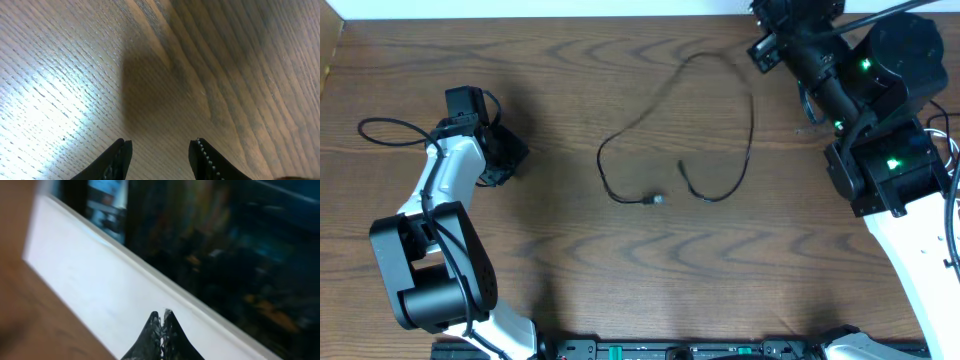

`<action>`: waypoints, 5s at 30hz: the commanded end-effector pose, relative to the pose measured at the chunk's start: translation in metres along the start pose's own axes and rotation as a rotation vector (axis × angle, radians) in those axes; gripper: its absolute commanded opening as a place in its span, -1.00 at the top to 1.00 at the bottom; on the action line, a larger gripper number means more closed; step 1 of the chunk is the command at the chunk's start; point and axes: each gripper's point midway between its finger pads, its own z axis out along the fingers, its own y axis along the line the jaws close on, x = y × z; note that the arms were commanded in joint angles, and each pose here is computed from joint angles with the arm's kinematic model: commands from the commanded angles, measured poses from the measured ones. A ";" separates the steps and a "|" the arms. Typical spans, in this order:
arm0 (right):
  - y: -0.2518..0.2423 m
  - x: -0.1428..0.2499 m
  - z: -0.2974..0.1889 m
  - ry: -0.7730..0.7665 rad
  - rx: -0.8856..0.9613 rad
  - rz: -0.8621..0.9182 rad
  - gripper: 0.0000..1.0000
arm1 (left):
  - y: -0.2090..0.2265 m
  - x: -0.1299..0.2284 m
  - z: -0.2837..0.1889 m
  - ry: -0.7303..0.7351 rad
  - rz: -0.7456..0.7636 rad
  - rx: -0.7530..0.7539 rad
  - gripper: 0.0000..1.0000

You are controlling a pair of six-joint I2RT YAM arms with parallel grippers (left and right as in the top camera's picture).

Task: Untangle cables

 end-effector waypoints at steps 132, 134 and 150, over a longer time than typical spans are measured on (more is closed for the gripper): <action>0.139 0.496 -0.038 1.452 0.203 0.984 -0.07 | 0.003 0.003 0.003 0.011 -0.005 -0.011 0.14; 0.142 0.502 -0.038 1.432 0.224 1.007 0.05 | 0.003 0.003 0.003 0.011 -0.005 -0.011 0.14; 0.183 0.490 -0.049 1.517 0.138 0.990 0.98 | 0.003 0.003 0.003 0.011 -0.005 -0.011 0.15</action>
